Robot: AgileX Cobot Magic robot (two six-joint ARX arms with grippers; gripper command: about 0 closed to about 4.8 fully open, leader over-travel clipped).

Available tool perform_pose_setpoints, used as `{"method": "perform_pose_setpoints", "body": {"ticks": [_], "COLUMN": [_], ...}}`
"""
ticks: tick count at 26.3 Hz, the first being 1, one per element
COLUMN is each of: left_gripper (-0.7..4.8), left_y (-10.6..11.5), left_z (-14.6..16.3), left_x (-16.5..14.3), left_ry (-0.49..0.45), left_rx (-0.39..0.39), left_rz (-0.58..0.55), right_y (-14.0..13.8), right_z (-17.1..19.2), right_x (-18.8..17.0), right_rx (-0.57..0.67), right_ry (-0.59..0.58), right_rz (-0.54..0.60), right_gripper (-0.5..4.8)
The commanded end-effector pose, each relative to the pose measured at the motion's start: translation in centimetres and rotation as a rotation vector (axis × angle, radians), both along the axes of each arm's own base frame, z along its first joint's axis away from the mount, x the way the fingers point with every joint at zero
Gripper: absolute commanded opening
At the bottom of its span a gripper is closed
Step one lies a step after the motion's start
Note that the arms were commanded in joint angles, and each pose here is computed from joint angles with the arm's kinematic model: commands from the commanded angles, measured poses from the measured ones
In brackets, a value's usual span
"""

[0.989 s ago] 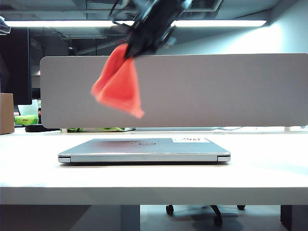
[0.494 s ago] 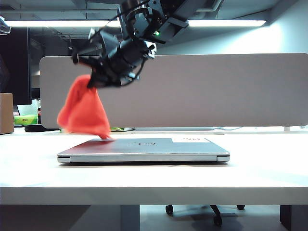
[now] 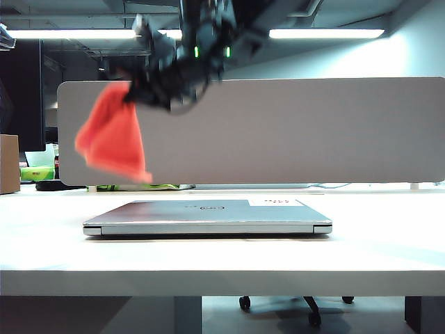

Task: Pick up the rag and use it to wipe the water off the lid of the laptop on the table.

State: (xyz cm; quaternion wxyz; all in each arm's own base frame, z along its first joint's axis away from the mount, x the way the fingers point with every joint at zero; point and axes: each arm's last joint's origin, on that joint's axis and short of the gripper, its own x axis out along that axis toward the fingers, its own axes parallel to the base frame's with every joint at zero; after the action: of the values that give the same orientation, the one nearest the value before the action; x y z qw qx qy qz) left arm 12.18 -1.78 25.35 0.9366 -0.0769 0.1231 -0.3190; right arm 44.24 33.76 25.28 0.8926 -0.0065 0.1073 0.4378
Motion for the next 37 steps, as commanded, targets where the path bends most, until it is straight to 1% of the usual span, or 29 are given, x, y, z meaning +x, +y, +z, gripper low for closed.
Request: {"method": "perform_pose_setpoints", "body": {"ticks": [1,5,10,14,17,20,23,25,28,33,37], "left_gripper": [0.22,0.22,0.22,0.22,0.22,0.22,0.22,0.22,0.22,0.22,0.22], "left_y": [0.0,0.0,0.0,0.0,0.0,0.0,0.0,0.0,0.0,0.0,0.0], "left_z": [0.2,0.2,0.2,0.2,0.2,0.2,0.2,0.2,0.2,0.2,0.2], "left_x": [0.0,0.0,0.0,0.0,0.0,0.0,0.0,0.0,0.0,0.0,0.0], "left_ry": [-0.009,-0.009,-0.009,-0.009,-0.009,-0.009,-0.009,-0.009,-0.009,-0.009,-0.009], "left_rx": [-0.003,-0.003,-0.003,-0.003,-0.003,-0.003,-0.003,-0.003,-0.003,-0.003,-0.003], "left_rz": [-0.005,-0.005,-0.005,-0.005,-0.005,-0.005,-0.005,-0.005,-0.005,-0.005,-0.005], "right_y": [0.3,-0.6,-2.0,-2.9,-3.1,-3.2,-3.6,-3.9,-4.2,-5.0,-5.5], "right_z": [-1.7,-4.7,-5.6,-6.4,-6.5,-6.8,-7.4,-7.8,-7.9,-6.7,-5.7], "right_x": [0.1,0.8,1.6,2.0,2.1,1.9,1.7,1.4,1.1,0.5,0.0], "right_rx": [-0.041,-0.125,-0.183,-0.221,-0.249,-0.272,-0.357,-0.447,-0.511,-0.629,-0.709], "right_ry": [0.073,0.182,0.229,0.273,0.264,0.286,0.322,0.320,0.328,0.328,0.309], "right_rz": [0.015,-0.021,-0.108,-0.132,-0.123,-0.125,-0.178,-0.176,-0.187,-0.290,-0.323], "right_gripper": [-0.08,-0.08,-0.08,-0.08,-0.08,-0.08,-0.08,-0.08,-0.08,-0.08,-0.08]}}
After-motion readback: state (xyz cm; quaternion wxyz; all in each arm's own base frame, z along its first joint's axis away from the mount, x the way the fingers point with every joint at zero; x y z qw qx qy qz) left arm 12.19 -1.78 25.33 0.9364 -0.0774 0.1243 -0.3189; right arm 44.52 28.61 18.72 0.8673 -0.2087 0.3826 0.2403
